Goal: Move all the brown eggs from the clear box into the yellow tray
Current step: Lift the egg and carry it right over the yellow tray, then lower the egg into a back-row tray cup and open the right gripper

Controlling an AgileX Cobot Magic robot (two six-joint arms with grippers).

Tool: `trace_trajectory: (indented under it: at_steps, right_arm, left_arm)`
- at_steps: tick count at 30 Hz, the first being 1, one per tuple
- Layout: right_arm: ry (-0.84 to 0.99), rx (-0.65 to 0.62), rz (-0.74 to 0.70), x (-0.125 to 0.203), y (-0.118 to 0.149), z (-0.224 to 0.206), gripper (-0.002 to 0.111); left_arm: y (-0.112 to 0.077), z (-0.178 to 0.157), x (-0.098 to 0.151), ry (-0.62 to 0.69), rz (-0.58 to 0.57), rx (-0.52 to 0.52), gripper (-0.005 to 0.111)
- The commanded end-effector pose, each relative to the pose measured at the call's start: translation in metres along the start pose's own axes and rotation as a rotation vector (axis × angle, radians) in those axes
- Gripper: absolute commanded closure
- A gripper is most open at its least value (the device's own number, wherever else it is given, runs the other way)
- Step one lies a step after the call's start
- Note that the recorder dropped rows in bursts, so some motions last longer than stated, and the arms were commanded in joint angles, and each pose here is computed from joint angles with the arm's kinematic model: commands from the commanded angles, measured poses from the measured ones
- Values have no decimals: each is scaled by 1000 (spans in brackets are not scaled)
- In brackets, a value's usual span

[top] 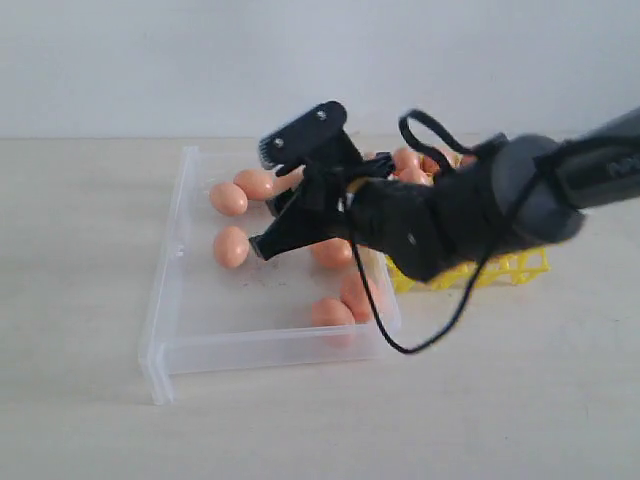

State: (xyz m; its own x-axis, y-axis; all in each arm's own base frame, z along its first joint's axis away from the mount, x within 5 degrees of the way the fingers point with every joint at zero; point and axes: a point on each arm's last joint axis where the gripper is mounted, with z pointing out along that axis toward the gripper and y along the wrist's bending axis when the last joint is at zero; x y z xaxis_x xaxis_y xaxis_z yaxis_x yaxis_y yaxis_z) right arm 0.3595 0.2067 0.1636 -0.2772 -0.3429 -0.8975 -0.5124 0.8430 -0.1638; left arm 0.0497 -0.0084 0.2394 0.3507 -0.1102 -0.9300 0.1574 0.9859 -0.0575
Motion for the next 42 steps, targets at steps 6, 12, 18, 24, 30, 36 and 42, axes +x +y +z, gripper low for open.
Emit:
trace_trajectory:
  at_steps: [6, 12, 18, 24, 30, 36, 42]
  right_arm:
    - [-488, 4, 114, 38, -39, -80, 109]
    - [-464, -47, 165, 56, -106, -94, 109]
    - [-426, -102, 301, 75, -173, -97, 109]
    - [-352, -242, 317, 100, -188, -60, 109]
    - [-342, -248, 334, 115, -202, -39, 109]
    - [-345, -245, 338, 122, -209, -29, 109]
    - [-342, -239, 339, 132, -213, -18, 109]
  left_arm:
    - [0, 0, 2, 8, -13, 0, 102]
    - [0, 0, 2, 8, -13, 0, 102]
    - [0, 0, 2, 6, -13, 0, 102]
    - [0, 0, 2, 6, -13, 0, 102]
    - [0, 0, 1, 1, -13, 2, 102]
    - [0, 0, 1, 1, -13, 2, 102]
    - [0, 0, 1, 1, -13, 2, 102]
